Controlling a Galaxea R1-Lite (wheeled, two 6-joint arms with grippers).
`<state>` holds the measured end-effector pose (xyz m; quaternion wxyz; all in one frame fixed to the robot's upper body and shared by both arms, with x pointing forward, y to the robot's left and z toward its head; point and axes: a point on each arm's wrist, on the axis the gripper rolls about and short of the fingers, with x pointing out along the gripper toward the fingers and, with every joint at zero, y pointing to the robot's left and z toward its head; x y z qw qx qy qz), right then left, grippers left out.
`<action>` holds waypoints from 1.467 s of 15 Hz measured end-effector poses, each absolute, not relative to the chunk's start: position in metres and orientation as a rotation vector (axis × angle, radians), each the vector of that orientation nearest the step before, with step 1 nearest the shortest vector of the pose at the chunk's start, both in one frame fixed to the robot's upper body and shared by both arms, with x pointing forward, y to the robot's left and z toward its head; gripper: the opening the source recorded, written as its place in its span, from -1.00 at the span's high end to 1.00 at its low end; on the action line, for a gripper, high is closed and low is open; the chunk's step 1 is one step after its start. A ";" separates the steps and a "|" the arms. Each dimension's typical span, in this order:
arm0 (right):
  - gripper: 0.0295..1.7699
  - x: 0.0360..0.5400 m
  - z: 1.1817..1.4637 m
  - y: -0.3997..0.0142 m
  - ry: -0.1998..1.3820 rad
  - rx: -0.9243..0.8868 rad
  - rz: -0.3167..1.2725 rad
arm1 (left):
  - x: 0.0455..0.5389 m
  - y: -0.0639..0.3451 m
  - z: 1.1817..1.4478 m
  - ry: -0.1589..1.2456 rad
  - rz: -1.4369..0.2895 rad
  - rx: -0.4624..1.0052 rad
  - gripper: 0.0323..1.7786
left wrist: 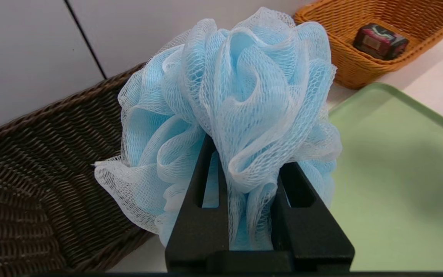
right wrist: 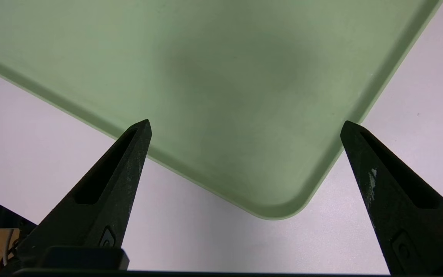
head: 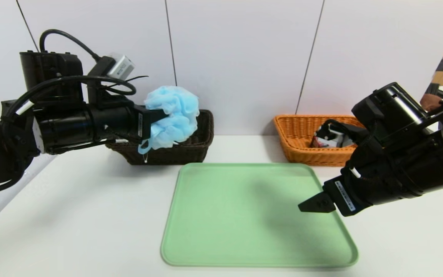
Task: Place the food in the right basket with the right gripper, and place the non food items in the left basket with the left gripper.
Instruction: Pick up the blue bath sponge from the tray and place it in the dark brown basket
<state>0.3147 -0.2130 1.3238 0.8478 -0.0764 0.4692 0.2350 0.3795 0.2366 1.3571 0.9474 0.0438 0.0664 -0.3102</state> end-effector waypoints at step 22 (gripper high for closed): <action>-0.92 0.311 1.314 -0.216 1.029 -0.167 0.485 | 0.496 0.262 1.304 0.349 -0.346 -0.054 0.68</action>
